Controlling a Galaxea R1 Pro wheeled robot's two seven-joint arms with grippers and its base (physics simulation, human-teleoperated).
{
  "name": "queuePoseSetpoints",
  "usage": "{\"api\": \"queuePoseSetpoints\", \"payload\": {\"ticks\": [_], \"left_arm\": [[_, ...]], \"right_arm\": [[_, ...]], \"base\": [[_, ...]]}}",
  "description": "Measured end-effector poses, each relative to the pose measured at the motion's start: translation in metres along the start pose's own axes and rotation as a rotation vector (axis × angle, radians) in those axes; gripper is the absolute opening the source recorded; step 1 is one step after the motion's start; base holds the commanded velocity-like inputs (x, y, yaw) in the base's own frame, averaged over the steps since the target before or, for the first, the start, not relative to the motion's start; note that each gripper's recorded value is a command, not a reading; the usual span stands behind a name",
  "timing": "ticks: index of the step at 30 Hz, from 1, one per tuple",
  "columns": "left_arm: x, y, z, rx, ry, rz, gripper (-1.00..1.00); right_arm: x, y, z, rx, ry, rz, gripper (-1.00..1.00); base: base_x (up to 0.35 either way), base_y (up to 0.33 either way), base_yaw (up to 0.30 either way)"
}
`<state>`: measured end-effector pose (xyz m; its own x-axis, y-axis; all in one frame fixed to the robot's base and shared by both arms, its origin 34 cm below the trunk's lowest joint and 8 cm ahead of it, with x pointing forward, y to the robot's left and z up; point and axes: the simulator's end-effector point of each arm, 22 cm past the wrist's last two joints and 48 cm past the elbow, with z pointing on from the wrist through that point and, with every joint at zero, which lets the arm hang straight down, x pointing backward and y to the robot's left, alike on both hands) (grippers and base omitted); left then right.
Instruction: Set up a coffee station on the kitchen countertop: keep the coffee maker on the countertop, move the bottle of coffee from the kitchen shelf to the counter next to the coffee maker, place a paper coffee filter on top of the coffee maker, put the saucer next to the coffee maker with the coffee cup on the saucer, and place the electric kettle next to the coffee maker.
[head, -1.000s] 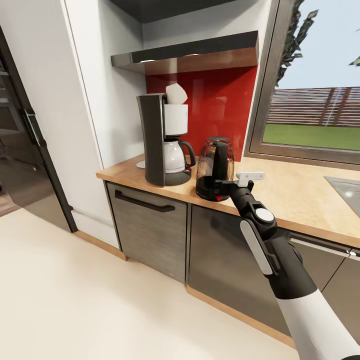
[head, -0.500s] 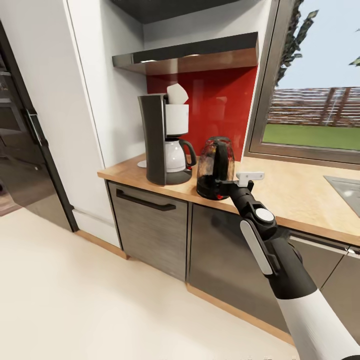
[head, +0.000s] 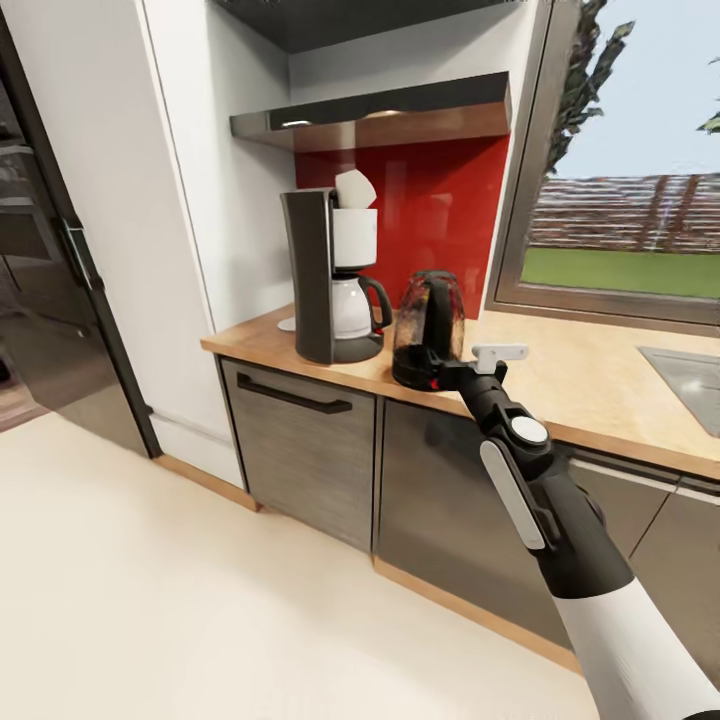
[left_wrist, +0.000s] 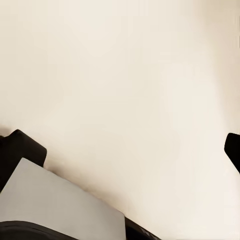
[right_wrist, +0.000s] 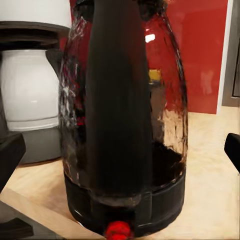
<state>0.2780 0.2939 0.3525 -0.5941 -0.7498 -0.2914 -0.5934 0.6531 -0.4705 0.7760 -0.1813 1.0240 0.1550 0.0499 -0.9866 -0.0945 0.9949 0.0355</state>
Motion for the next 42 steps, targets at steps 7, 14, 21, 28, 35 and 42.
{"api": "queuePoseSetpoints", "payload": {"ticks": [7,14,21,28,35,42], "left_arm": [[0.0,0.0,0.0,0.0,0.0,0.001,1.0],[0.0,0.0,0.0,0.0,0.0,0.0,1.0],[0.0,0.0,0.0,0.0,0.0,0.0,1.0],[0.0,0.0,0.0,0.0,0.0,0.0,1.0],[0.0,0.0,0.0,0.0,0.0,0.0,1.0],[0.0,0.0,0.0,0.0,0.0,0.0,1.0]], "right_arm": [[0.0,-0.001,0.0,0.0,-0.001,0.0,1.0],[0.0,-0.001,-0.001,-0.003,-0.003,0.0,1.0],[0.011,0.043,-0.017,-0.222,-0.041,0.016,1.0],[0.038,0.058,-0.034,-0.306,-0.012,0.022,1.0],[0.067,0.049,-0.053,-0.324,-0.006,0.005,1.0],[0.13,0.081,-0.108,-0.529,0.099,0.016,1.0]], "base": [[-0.129,0.0,0.0],[-0.018,0.0,0.0],[-0.001,0.0,0.0],[0.0,0.0,0.0],[0.0,0.0,0.0],[0.0,0.0,0.0]]}}
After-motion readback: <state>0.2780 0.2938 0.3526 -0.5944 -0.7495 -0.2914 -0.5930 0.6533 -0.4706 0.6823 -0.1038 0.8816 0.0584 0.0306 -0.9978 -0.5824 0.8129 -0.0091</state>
